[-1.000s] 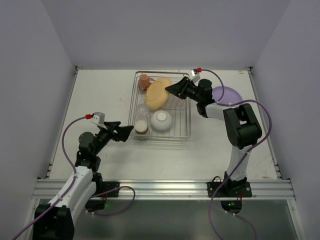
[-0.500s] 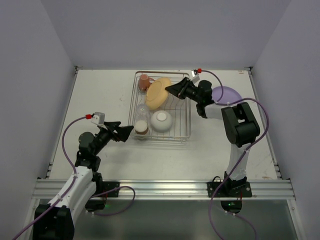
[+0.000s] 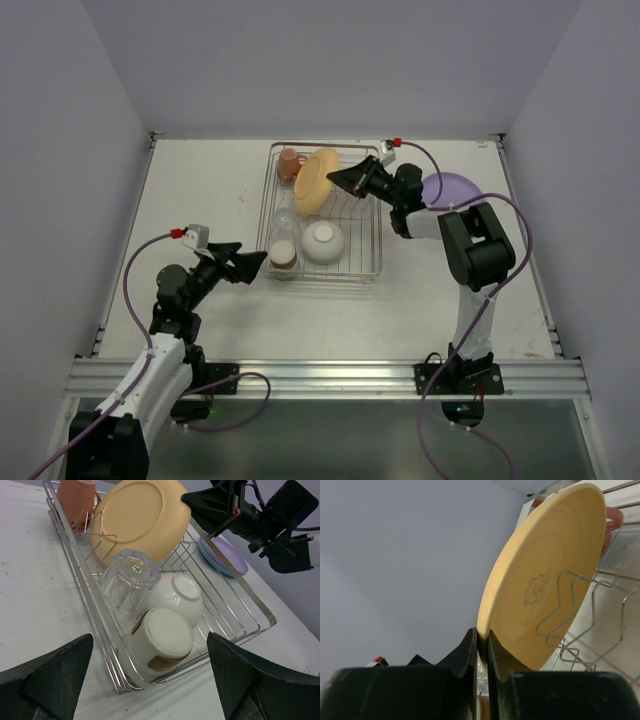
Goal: Unload the mixed dishes from the dish rack
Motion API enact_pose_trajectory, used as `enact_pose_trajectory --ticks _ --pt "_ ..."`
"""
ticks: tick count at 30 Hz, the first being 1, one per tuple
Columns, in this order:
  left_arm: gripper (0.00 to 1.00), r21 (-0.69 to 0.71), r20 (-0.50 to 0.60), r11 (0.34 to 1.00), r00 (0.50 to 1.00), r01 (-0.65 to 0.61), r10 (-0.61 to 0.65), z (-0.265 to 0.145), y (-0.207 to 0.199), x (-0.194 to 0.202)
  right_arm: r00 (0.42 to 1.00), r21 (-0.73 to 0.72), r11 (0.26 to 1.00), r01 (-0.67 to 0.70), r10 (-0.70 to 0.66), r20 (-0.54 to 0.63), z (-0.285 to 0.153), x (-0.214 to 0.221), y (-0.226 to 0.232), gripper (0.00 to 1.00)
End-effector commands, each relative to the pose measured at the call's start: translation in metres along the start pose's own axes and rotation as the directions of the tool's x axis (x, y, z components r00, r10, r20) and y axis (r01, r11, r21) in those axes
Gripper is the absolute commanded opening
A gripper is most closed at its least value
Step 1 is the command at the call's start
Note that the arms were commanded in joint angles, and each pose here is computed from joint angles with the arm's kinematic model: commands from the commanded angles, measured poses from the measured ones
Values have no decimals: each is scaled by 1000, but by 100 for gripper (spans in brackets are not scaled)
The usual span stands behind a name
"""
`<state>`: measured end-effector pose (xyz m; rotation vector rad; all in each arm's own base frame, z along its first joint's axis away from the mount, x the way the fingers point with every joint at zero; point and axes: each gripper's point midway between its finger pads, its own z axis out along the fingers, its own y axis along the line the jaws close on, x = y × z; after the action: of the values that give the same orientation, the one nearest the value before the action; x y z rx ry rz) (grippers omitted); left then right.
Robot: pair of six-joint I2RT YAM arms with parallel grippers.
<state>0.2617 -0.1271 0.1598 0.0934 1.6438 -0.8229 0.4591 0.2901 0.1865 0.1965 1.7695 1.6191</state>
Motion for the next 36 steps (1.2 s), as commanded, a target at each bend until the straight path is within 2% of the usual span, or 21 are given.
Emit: enact_pose_trajectory --ticks 1,10,23,36 --pt "100 34 25 999 999 -22 21 0 -7 -8 1000 -70 997 22 -21 8 0 -1 12 0" --pt "100 30 27 999 999 -25 24 0 -7 -8 1000 -119 993 0 2 13 -2 -1 16 0" --pt "100 28 27 999 999 -24 23 0 -6 -7 999 -304 952 14 -1 43 -21 -5 49 0" --pt "100 23 30 999 999 -26 25 -1 -6 -7 996 -411 907 90 -73 57 -38 -5 87 0"
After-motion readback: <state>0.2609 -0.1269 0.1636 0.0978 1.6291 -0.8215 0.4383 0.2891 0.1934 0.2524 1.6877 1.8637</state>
